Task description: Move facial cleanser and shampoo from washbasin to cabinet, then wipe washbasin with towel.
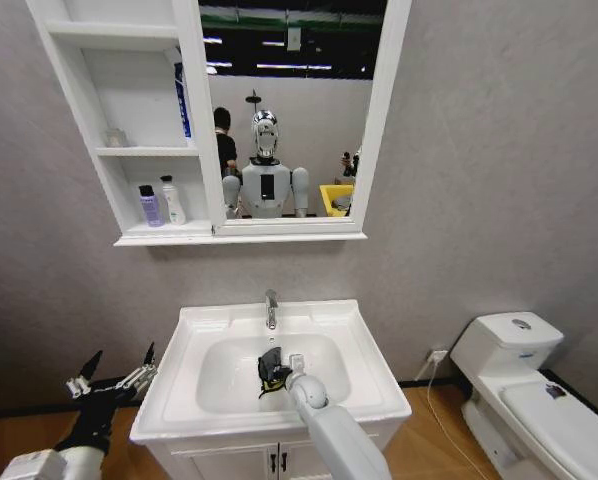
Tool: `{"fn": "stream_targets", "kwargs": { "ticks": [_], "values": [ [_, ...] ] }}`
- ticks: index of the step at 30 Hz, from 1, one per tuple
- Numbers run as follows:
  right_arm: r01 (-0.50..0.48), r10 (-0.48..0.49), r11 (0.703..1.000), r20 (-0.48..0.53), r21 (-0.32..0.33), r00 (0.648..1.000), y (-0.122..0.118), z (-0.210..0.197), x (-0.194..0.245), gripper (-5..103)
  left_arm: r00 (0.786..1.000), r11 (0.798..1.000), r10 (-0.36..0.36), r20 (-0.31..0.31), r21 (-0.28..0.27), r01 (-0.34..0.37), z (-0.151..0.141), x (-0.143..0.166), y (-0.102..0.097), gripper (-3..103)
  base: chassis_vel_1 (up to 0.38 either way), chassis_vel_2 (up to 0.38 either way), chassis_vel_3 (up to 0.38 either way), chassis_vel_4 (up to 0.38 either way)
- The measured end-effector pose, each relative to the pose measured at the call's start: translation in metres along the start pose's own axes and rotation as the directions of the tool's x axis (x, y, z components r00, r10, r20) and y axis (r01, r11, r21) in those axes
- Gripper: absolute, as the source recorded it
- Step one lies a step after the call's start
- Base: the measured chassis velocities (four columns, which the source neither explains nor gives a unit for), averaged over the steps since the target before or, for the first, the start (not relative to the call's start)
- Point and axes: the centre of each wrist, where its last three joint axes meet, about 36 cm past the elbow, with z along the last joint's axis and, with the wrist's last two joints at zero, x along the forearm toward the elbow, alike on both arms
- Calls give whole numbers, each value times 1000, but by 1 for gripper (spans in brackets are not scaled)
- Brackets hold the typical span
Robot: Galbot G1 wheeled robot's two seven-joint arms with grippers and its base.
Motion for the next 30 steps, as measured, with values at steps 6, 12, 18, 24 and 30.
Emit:
{"fn": "stream_targets", "kwargs": {
  "ticks": [6,12,18,24,30],
  "values": [
    [-39,39,999,-10,-3,999,-19,2,2,1,1000,1000,0,0,0,0,0,0,0,100,0,0,0,0],
    [-79,79,997,-9,-5,997,-46,1,14,1,1000,1000,0,0,0,0,0,0,0,100,0,0,0,0],
    [-115,115,993,2,-1,993,-70,0,31,1,1000,1000,0,0,0,0,0,0,0,100,0,0,0,0],
    [-107,107,994,1,7,994,-66,1,32,1,1000,1000,0,0,0,0,0,0,0,100,0,0,0,0],
    [-65,65,998,-12,6,998,-38,5,12,1,1000,1000,0,0,0,0,0,0,0,100,0,0,0,0]
  ]
}}
